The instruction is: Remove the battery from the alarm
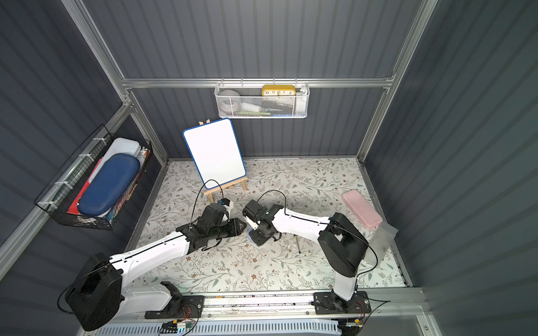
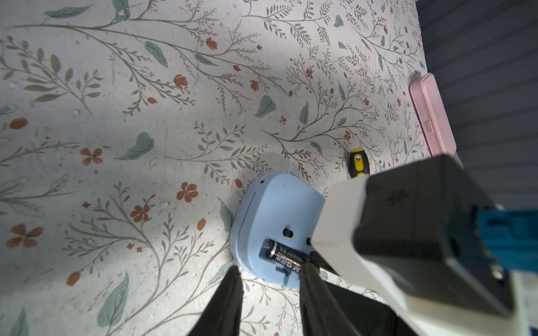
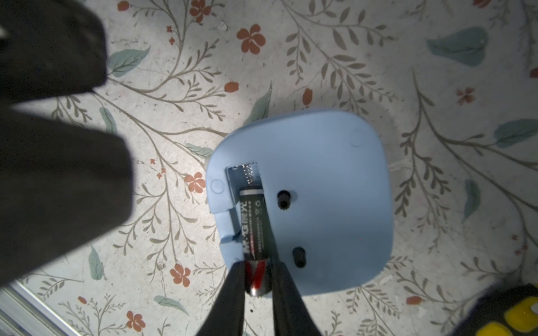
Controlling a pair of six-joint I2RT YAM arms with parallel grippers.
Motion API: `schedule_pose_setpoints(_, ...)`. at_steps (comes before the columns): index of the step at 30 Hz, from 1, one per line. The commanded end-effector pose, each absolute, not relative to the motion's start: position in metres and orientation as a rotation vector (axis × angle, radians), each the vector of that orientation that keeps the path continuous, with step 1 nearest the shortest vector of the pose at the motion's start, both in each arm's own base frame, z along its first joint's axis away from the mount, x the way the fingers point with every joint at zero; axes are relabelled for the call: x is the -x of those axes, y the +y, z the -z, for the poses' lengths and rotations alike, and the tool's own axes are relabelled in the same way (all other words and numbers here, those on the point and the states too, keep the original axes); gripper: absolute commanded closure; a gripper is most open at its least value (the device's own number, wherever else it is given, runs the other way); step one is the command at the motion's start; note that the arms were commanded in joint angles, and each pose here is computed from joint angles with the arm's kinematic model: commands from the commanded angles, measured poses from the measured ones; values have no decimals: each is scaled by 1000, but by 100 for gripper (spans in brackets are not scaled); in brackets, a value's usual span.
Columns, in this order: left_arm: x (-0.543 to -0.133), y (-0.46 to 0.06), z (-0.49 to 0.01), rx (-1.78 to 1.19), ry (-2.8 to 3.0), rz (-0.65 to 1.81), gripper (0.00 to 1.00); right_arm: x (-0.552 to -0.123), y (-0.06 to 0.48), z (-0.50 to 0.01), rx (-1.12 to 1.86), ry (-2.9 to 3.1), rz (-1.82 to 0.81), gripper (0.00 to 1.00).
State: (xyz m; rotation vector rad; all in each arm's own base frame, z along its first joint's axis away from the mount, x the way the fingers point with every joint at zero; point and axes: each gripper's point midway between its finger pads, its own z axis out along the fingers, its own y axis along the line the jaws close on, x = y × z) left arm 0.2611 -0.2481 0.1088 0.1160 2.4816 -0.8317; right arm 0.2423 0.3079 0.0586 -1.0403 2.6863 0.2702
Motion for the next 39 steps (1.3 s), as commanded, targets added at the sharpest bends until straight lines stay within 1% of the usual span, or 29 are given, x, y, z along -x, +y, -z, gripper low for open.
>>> schedule_pose_setpoints(1,-260,-248,-113,-119,2471,846,64,-237,306,-56,1042,2695,-266,86)
schedule_pose_setpoints(9,-261,-248,-113,-118,2471,844,64,-237,303,-58,1029,2690,-260,92)
schedule_pose_setpoints(23,-263,-249,-114,-118,2464,842,64,-245,299,-82,966,2625,-250,94)
schedule_pose_setpoints(31,-263,-249,-115,-118,2462,845,64,-251,285,-82,909,2622,-170,95)
schedule_pose_setpoints(39,-264,-251,-113,-125,2465,847,64,-265,272,-84,809,2630,-162,96)
